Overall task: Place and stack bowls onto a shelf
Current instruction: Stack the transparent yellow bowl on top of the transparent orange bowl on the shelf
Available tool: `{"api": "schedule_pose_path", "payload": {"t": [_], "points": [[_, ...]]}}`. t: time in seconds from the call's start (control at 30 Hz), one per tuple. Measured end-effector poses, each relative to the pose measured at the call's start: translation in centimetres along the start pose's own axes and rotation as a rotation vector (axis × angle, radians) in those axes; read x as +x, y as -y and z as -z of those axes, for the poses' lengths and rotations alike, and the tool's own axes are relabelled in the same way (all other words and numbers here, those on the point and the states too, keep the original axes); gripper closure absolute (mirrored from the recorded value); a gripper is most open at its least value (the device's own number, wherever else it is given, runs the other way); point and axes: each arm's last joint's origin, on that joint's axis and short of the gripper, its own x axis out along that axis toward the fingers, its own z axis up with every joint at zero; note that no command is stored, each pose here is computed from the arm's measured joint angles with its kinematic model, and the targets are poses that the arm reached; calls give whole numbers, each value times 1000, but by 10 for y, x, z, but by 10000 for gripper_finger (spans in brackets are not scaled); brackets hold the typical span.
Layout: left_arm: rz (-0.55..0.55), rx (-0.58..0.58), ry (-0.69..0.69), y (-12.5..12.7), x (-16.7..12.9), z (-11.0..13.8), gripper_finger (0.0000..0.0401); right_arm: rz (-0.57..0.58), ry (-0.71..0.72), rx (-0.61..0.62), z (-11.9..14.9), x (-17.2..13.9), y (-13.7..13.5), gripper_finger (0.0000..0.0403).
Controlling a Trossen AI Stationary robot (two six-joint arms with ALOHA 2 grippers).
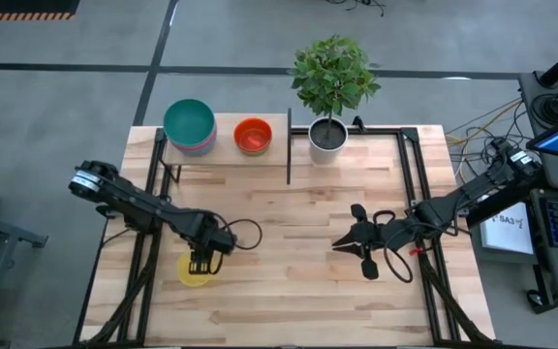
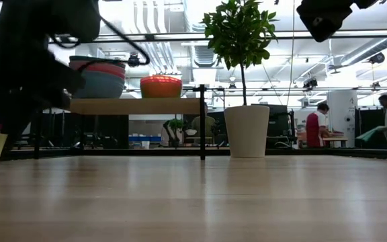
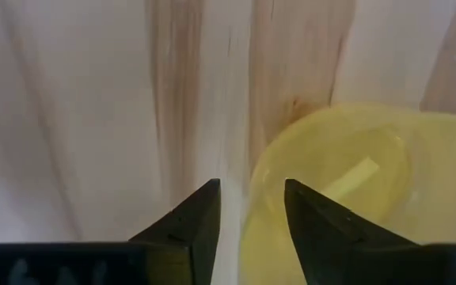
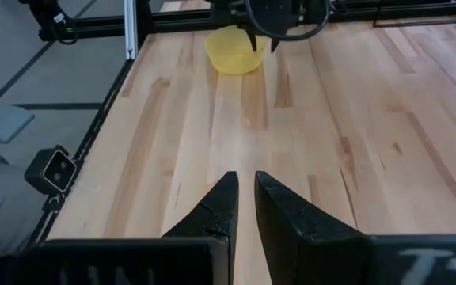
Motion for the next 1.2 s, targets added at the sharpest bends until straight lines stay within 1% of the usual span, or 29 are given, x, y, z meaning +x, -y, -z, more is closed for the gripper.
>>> {"api": "schedule_pose_path", "payload": {"t": [0.13, 0.2, 0.27, 0.3, 0.4, 0.5, 0.6, 0.67, 0.77, 0.87, 0.97, 1.1, 1.2], "points": [[12, -16, 2, -2, 14, 3, 303, 0, 0, 7, 0, 0, 0, 369], [11, -22, -5, -3, 15, 4, 335, 0, 0, 7, 0, 0, 0, 369], [13, -23, -4, -3, 15, 4, 377, 0, 0, 7, 0, 0, 0, 369], [18, -26, -4, -3, 15, 5, 388, 0, 0, 7, 0, 0, 0, 369], [44, -28, 5, 0, 10, 2, 395, 0, -1, 7, 0, 0, 0, 369], [97, -2, 58, 5, -6, -7, 400, -6, -14, -2, 2, -1, -2, 369], [135, 23, 143, 10, -29, -19, 400, -25, -22, -20, 5, -2, -6, 369], [160, 18, 214, 10, -50, -28, 401, -38, -25, -34, 6, -3, -9, 369], [185, -23, 306, 4, -83, -41, 401, -54, -27, -49, 7, -4, -13, 369], [194, -74, 385, -10, -121, -50, 401, -67, -28, -63, 8, -5, -16, 369], [132, -145, 446, -31, -159, -51, 401, -76, -30, -71, 9, -6, -18, 369], [19, -289, 556, -67, -205, -46, 401, -82, -31, -76, 9, -6, -20, 369], [-42, -402, 664, -95, -234, -41, 401, -81, -33, -77, 9, -6, -20, 369]]}}
